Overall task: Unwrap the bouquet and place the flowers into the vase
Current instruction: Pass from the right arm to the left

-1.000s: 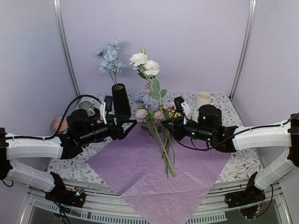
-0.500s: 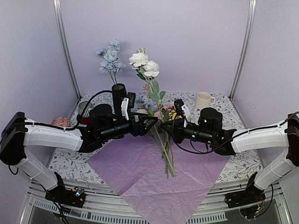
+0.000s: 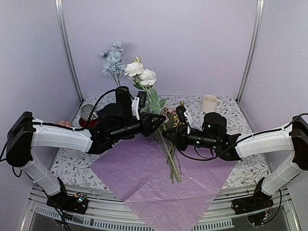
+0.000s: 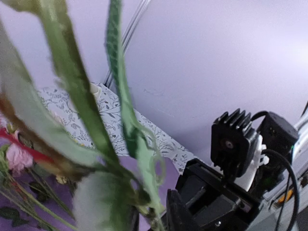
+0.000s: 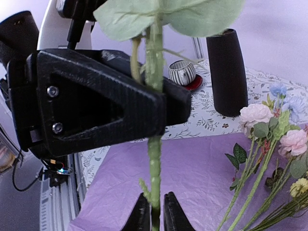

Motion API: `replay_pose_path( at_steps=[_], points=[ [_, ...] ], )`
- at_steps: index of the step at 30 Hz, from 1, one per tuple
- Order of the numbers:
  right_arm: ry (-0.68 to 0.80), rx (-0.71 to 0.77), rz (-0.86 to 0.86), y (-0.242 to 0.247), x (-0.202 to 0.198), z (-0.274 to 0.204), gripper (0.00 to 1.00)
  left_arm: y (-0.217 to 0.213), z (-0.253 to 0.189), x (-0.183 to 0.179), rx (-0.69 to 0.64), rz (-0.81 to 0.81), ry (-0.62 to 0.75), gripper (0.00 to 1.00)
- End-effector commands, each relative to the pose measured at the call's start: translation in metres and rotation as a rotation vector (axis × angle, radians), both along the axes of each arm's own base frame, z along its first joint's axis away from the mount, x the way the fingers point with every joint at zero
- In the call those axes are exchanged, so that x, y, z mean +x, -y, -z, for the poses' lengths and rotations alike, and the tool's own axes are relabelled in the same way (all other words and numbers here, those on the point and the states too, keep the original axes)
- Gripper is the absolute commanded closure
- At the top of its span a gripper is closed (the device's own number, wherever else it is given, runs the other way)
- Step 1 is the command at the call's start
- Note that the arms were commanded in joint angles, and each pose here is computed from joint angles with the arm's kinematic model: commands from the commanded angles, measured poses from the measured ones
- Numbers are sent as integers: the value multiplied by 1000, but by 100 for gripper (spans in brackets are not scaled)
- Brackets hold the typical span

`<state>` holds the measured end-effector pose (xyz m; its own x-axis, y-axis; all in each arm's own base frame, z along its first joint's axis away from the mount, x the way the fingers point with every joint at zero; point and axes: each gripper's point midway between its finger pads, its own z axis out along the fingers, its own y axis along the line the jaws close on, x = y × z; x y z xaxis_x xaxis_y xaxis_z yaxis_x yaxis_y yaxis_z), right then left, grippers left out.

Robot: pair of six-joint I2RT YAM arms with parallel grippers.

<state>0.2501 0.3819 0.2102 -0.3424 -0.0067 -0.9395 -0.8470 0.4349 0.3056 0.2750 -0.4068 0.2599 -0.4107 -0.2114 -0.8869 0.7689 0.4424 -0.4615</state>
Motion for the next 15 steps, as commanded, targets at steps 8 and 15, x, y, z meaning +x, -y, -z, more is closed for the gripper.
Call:
replay_pose_path(
  at_steps=[8, 15],
  points=[
    [50, 10, 60, 8, 9, -7, 62, -14, -22, -5, 20, -43, 56, 97],
    [74, 14, 178, 27, 20, -11, 56, -58, -33, 8, 103, -189, 82, 97]
  ],
)
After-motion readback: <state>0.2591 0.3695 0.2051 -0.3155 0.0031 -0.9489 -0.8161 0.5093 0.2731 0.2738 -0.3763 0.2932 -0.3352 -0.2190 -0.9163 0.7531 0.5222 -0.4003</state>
